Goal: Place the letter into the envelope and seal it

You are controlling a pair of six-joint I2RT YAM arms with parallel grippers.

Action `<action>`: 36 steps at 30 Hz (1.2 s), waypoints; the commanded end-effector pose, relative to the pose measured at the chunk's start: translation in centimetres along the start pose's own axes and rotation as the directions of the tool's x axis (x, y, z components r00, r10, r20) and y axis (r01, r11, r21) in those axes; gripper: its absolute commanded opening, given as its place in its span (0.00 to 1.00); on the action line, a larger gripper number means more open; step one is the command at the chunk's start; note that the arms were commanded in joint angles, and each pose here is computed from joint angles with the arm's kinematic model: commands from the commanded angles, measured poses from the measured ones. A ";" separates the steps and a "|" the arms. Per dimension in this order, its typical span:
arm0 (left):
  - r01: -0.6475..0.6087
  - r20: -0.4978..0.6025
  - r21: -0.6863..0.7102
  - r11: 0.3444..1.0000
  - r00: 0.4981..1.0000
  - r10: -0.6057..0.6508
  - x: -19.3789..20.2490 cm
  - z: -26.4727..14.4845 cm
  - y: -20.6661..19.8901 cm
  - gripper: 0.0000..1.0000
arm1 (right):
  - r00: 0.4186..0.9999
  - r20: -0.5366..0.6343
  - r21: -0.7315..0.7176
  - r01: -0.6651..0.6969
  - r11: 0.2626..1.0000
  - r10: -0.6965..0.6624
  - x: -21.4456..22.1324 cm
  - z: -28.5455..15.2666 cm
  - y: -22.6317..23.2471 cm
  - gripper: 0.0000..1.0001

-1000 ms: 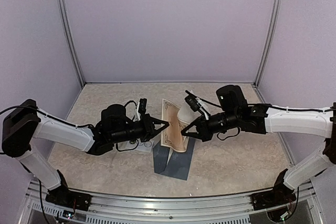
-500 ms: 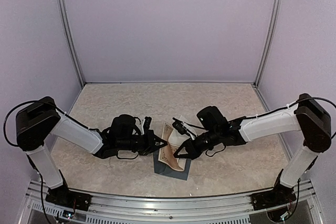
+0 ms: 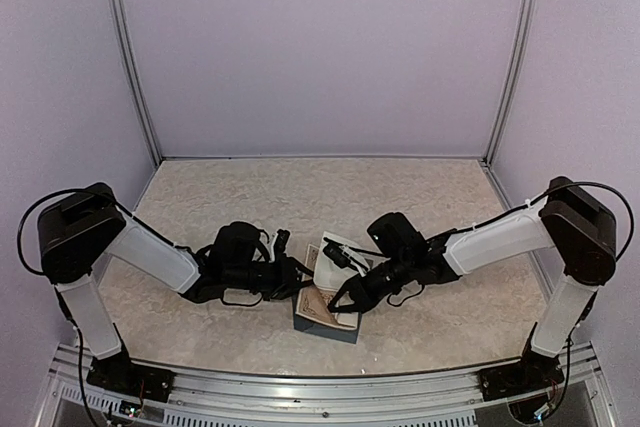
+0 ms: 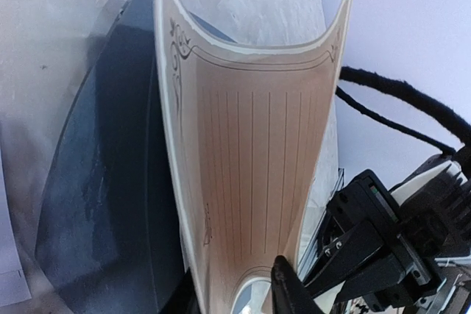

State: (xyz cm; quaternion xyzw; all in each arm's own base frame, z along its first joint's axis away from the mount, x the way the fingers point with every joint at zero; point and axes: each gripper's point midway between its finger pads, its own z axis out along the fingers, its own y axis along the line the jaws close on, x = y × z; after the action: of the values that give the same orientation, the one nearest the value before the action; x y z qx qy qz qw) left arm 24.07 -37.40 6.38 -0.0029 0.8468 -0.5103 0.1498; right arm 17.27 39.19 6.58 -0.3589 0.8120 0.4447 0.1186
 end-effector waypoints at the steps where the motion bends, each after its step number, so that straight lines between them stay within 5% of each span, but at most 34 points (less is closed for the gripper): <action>1: -0.002 0.004 0.013 1.000 1.000 0.002 -0.2 -0.4 0.0 0.37 | 1.000 -0.010 -0.016 0.002 1.000 -0.002 0.6 0.5 0.3 0.00; 4: -0.005 0.008 0.023 1.000 1.000 0.005 -0.3 -0.5 -0.3 0.47 | 1.000 -0.014 -0.017 0.002 1.000 -0.003 0.7 0.6 0.3 0.00; 21: 0.007 0.067 0.097 0.995 0.998 -0.013 -1.1 -2.1 -2.2 0.63 | 0.999 -0.032 -0.007 -0.008 1.000 0.007 1.1 0.9 -0.2 0.00; 28: 0.026 0.007 0.083 0.996 1.000 -0.026 -0.3 -0.6 -1.3 0.62 | 0.999 -0.034 -0.011 -0.003 1.000 0.002 1.1 0.9 -0.1 0.00; 36: 0.021 -0.018 0.041 0.999 1.000 -0.020 -0.1 0.4 -0.5 0.51 | 0.997 -0.073 -0.016 0.028 0.999 -0.029 1.6 1.6 0.5 0.00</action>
State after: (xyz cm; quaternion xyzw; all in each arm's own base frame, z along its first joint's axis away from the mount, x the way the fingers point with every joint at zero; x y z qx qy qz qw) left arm 24.00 -37.30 6.74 -0.0167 0.8343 -0.5331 0.1395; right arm 16.64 39.41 5.88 -0.3695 0.8101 0.4415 0.1108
